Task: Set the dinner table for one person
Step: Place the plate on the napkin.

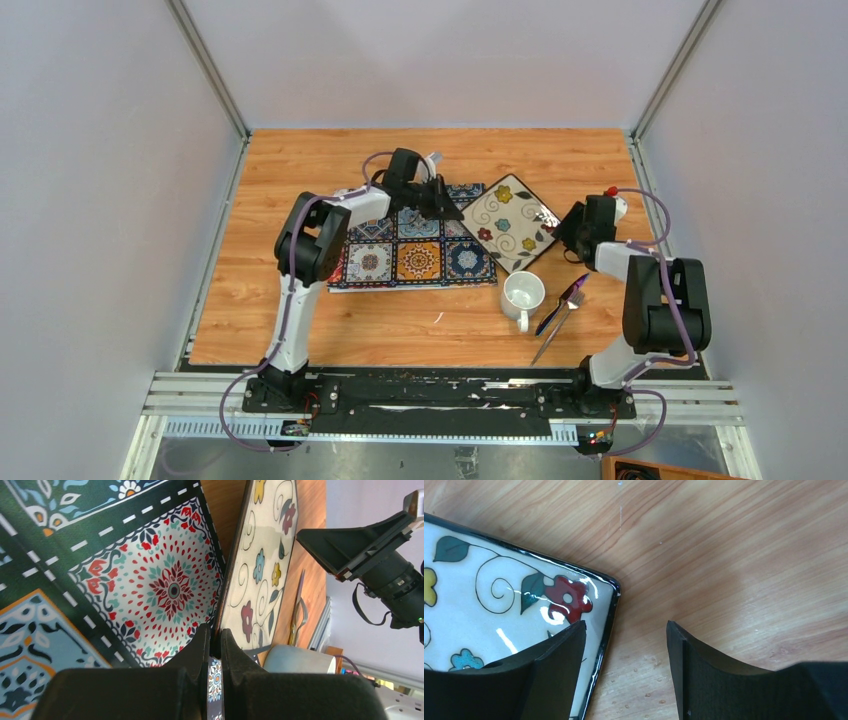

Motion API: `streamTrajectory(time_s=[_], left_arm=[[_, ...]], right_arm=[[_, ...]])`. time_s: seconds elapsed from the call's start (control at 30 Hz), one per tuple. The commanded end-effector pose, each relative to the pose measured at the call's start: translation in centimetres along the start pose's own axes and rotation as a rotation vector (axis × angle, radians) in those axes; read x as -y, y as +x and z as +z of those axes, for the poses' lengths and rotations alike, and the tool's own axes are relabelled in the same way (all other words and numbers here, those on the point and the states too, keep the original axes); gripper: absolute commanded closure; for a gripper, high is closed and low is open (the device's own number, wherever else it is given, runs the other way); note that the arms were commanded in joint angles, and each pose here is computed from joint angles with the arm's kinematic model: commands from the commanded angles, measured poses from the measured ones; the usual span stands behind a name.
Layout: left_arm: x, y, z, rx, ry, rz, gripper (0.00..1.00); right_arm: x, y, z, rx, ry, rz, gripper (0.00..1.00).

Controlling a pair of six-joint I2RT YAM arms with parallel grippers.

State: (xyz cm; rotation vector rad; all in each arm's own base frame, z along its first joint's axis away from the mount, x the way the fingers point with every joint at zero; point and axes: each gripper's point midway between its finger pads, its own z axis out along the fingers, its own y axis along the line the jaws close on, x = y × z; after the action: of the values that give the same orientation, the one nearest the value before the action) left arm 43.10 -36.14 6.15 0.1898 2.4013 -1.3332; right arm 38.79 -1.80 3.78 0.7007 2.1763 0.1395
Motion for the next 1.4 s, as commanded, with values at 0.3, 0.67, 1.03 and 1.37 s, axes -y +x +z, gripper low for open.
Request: streamTrajectory(time_s=[0.3,0.67,1.03,1.37], left_arm=[[-2.9,-1.6,-3.8,0.084,-0.156,0.060,1.00],[-3.3,-1.5,-5.3,0.087,-0.217,0.072,1.00],[-3.9,-1.0,-5.8,0.086,-0.231,0.055,1.00],[-5.6,-0.2,-4.2,0.045,-0.305,0.021,1.00]], right_arm=[[0.1,0.9,1.2,-0.029,-0.020,0.023,0.35],[-0.4,1.6,1.5,-0.054,-0.051,0.031,0.36],[-2.2,1.6,2.1,-0.063,-0.129,0.058,0.36],[-4.5,1.8,2.6,-0.069,-0.202,0.064,0.36]])
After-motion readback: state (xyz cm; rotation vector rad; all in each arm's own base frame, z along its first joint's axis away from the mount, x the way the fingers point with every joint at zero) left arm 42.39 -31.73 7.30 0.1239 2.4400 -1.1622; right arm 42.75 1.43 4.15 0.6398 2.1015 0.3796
